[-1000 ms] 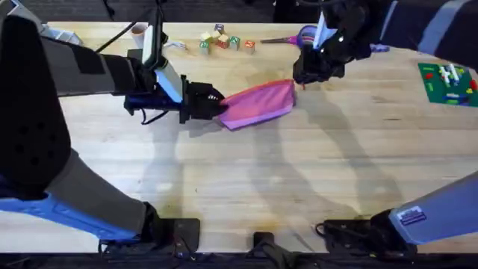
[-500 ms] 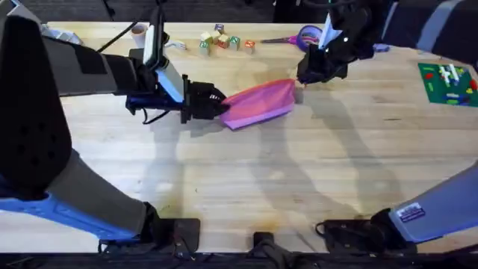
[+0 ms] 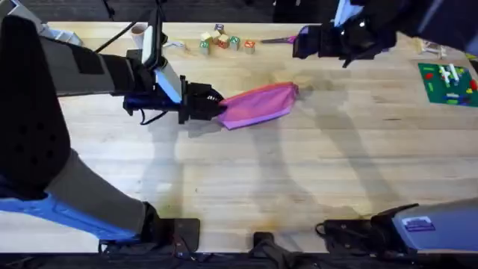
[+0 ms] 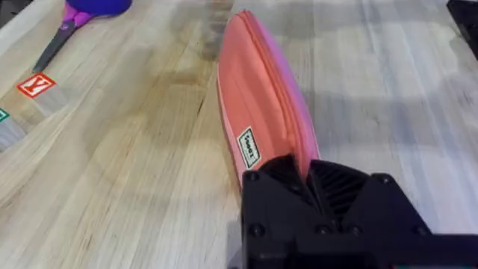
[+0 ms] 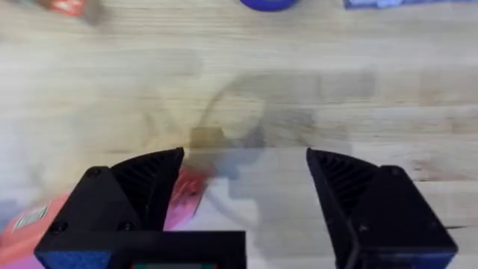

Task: Unzip the bag, pick up the pens from the table one at a time and place them inside, then zip the bag closed.

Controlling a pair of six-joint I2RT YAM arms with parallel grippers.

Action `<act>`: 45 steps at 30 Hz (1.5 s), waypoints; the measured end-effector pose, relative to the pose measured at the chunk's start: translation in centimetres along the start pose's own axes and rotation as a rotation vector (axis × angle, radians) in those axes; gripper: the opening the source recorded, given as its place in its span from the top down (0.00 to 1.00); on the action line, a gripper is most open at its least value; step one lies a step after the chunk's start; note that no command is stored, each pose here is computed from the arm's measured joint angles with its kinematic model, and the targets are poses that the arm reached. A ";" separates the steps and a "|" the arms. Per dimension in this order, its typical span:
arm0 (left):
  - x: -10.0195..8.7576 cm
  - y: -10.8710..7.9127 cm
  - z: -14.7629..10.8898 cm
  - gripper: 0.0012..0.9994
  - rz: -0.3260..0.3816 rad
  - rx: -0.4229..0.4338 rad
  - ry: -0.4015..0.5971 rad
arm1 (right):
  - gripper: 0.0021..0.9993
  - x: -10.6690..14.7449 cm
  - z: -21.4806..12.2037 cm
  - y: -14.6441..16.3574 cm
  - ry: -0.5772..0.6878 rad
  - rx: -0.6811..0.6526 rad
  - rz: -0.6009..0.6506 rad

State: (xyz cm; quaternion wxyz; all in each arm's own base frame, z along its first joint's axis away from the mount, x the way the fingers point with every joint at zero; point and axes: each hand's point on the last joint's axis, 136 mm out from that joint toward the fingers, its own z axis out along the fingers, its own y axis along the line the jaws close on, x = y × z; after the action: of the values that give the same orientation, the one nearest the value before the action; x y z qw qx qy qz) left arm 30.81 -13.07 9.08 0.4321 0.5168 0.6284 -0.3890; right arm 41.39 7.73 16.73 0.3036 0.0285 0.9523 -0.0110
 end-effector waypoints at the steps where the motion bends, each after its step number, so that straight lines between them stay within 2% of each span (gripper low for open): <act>1: 0.0 0.0 0.0 0.96 0.000 0.000 0.000 | 0.00 0.0 -0.9 0.3 -0.011 -0.007 -0.013; 7: 0.0 0.0 0.0 0.96 0.000 0.000 0.000 | 0.00 1.0 -4.2 1.1 -0.009 -0.024 -0.063; 8: 0.0 0.0 -0.1 0.39 0.000 -0.002 -0.002 | 0.00 1.5 -5.0 1.1 0.002 -0.022 -0.080; 10: 0.0 0.1 -0.1 0.09 -0.001 -0.004 -0.004 | 0.00 1.8 -5.3 1.1 0.007 -0.022 -0.088; 11: 0.0 0.1 -0.1 0.03 -0.007 -0.003 -0.003 | 0.00 1.8 -5.5 1.1 0.007 -0.021 -0.090; 17: 0.3 0.1 -0.2 0.00 -0.009 -0.011 0.028 | 0.00 1.5 -7.9 0.7 -0.039 -0.035 -0.095; 18: -0.3 -0.5 -0.9 0.00 -0.001 -0.025 0.083 | 0.00 1.8 -9.0 0.4 -0.039 -0.040 -0.117; 21: -2.0 -1.1 -2.0 0.00 0.027 -0.057 0.142 | 0.00 2.3 -10.2 0.5 -0.037 -0.070 -0.139; 23: -3.8 -1.2 -3.0 0.00 0.054 -0.095 0.176 | 0.00 2.5 -10.9 0.6 -0.044 -0.092 -0.146; 24: -6.7 -1.5 -4.5 0.00 0.085 -0.163 0.212 | 0.00 2.5 -12.2 0.8 -0.067 -0.124 -0.150; 25: -7.6 -1.6 -5.0 0.00 0.089 -0.187 0.222 | 0.00 2.5 -12.6 0.8 -0.074 -0.131 -0.152; 26: -10.2 -2.4 -6.5 0.01 0.071 -0.263 0.244 | 0.00 2.5 -14.0 0.6 -0.101 -0.149 -0.158; 31: -14.1 -4.0 -8.9 0.01 -0.037 -0.399 0.255 | 0.00 3.2 -16.2 0.0 -0.127 -0.163 -0.158; 32: -15.7 -5.0 -10.1 0.01 -0.111 -0.467 0.249 | 0.00 3.8 -17.1 -0.4 -0.130 -0.163 -0.160; 36: -17.1 -6.5 -11.4 0.01 -0.218 -0.537 0.245 | 0.00 4.0 -17.9 -0.7 -0.145 -0.167 -0.158; 37: -17.8 -7.2 -12.1 0.01 -0.268 -0.580 0.239 | 0.00 4.0 -18.5 -0.8 -0.162 -0.171 -0.156; 42: -19.1 -7.9 -13.0 0.01 -0.289 -0.636 0.213 | 0.00 3.8 -19.4 -1.0 -0.197 -0.178 -0.155; 45: -19.0 -7.8 -13.1 0.01 -0.304 -0.645 0.215 | 0.00 3.8 -19.4 -1.0 -0.197 -0.178 -0.156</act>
State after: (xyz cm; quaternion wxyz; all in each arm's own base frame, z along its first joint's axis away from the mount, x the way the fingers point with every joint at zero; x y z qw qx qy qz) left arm 23.04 -8.05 31.57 0.4417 0.2926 0.8300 -0.1742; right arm 27.02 7.66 30.39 0.3953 -0.0738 0.9143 0.0474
